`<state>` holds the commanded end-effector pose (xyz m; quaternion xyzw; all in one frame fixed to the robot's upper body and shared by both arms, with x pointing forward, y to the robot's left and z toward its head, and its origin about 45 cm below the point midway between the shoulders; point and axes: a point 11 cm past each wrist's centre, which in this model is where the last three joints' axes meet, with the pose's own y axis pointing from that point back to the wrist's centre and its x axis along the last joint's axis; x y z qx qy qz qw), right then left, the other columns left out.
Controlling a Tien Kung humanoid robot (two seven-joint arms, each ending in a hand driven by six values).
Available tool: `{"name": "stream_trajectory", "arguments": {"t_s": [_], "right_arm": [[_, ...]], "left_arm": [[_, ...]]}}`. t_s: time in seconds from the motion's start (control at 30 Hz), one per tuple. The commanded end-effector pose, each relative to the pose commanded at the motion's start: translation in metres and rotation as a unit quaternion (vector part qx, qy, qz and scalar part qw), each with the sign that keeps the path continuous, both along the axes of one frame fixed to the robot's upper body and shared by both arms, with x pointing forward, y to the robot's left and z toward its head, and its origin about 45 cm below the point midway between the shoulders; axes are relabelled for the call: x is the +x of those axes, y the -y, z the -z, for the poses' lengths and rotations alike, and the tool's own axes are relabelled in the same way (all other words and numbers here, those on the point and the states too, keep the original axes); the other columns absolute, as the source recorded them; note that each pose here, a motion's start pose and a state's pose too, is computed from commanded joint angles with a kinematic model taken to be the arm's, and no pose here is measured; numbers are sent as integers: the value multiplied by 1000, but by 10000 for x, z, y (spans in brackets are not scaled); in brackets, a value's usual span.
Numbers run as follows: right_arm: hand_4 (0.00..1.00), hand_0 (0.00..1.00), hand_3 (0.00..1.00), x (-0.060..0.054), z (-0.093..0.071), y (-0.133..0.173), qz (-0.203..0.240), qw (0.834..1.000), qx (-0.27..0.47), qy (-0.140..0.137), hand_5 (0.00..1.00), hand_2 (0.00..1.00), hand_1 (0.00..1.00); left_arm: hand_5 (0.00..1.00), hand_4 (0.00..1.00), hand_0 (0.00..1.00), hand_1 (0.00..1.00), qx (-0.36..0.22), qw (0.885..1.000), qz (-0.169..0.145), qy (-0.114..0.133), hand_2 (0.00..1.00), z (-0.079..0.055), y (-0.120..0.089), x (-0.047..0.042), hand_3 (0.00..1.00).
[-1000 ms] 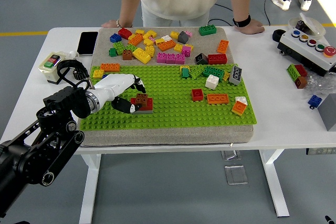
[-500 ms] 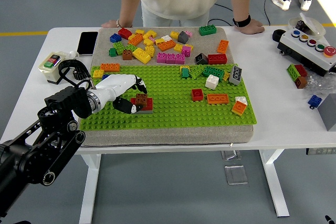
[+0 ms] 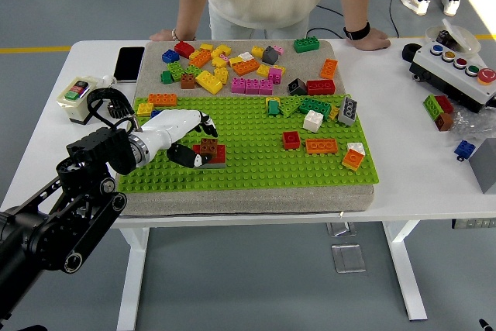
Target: Pick up the brick,pile it on top of brick,press brick,pick up the brick,pile it on top of brick,press brick
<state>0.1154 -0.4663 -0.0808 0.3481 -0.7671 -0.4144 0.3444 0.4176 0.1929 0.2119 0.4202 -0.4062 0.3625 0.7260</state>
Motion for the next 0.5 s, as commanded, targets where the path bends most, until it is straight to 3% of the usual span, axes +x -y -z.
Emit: {"name": "stream_trajectory", "arguments": {"t_s": [0.5], "right_arm": [[998, 754, 733, -5, 2, -1, -1, 1000, 1, -1, 645, 723, 675]], "left_arm": [[183, 754, 782, 716, -1, 1000, 1, 0, 716, -13, 9, 10, 640]]}}
